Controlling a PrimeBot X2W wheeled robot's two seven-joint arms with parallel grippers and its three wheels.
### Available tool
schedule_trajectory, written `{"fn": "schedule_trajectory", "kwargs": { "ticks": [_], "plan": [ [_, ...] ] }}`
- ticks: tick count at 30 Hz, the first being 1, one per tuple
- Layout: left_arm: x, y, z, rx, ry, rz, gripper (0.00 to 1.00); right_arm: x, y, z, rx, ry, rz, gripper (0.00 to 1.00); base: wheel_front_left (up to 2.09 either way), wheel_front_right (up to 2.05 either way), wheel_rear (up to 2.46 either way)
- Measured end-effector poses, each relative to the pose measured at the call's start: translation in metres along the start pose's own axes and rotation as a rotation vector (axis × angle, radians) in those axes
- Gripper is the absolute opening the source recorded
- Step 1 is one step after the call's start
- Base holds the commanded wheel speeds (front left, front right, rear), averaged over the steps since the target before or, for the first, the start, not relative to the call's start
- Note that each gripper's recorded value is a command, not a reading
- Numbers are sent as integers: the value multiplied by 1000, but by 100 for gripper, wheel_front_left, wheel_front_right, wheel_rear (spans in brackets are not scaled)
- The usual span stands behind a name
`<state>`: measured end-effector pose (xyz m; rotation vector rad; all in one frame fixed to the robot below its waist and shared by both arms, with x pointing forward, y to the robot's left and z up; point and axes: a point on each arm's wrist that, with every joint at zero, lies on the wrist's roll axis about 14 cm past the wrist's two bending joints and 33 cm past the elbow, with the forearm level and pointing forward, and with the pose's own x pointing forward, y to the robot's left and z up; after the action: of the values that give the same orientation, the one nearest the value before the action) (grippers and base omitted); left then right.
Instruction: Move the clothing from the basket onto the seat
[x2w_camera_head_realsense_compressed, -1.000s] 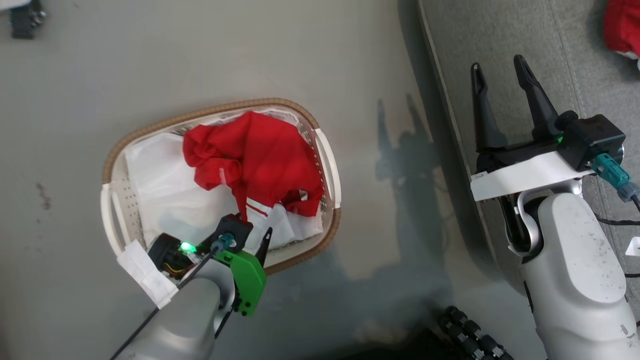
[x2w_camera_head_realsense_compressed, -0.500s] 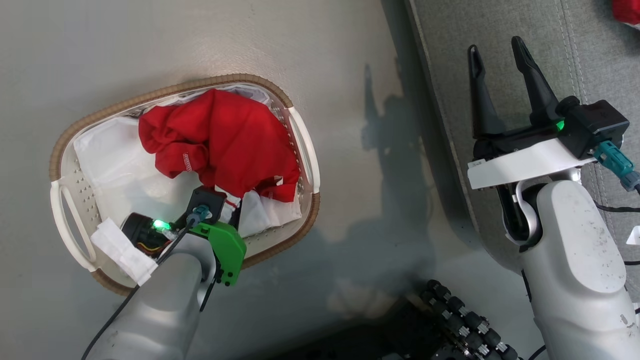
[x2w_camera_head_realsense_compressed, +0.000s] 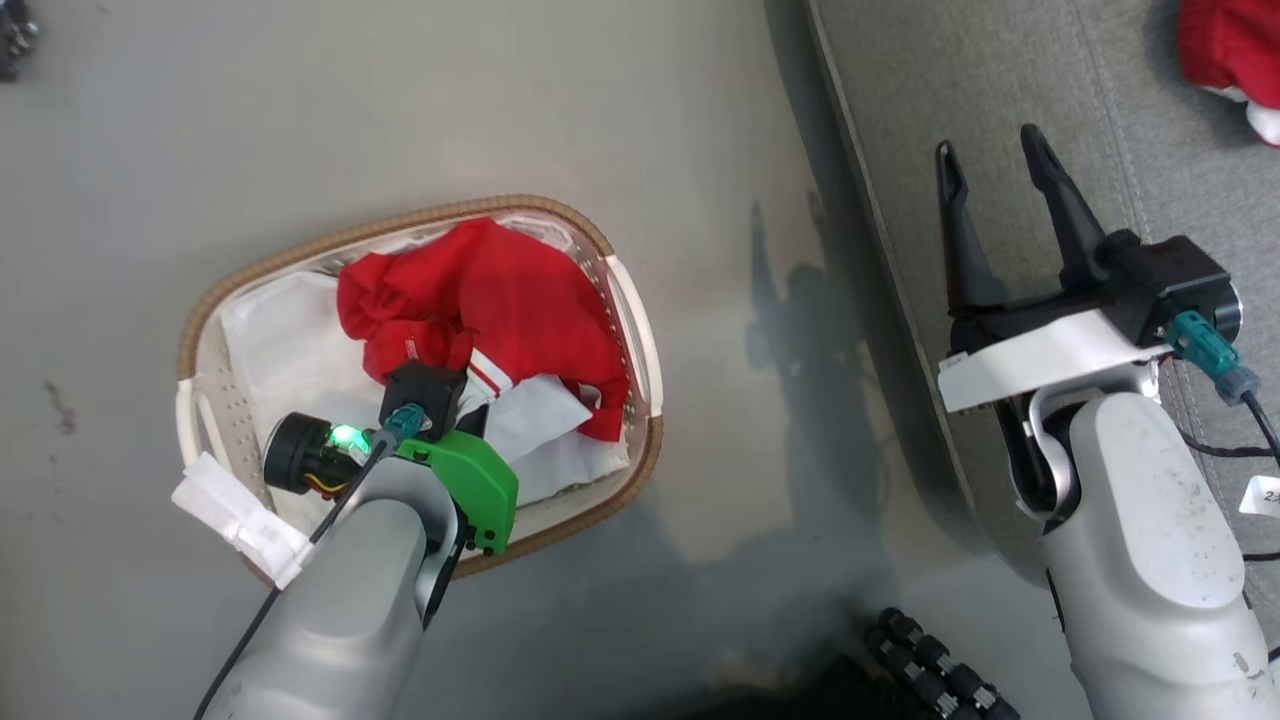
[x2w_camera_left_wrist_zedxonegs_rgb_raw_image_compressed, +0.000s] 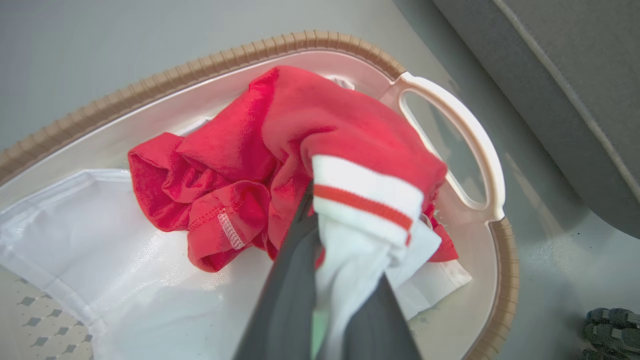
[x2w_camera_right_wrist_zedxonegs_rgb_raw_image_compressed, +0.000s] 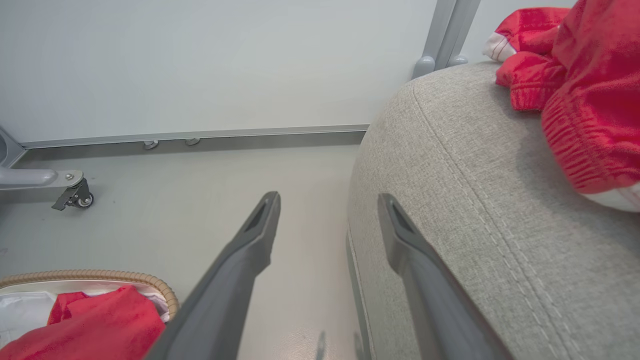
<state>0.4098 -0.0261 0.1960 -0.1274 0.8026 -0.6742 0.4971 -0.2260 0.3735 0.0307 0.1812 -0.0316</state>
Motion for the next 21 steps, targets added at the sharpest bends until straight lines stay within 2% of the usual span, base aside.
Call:
{"fn": "schedule_trajectory", "kwargs": {
  "ticks": [12,21],
  "plan": [
    [-58,-14,97,105,-282,5,0,-39,10,25,-19,-22,12,100,0,0,0],
    [-126,-30,197,327,-542,26,0,-81,22,47,-11,-63,37,100,0,0,0]
  ]
}}
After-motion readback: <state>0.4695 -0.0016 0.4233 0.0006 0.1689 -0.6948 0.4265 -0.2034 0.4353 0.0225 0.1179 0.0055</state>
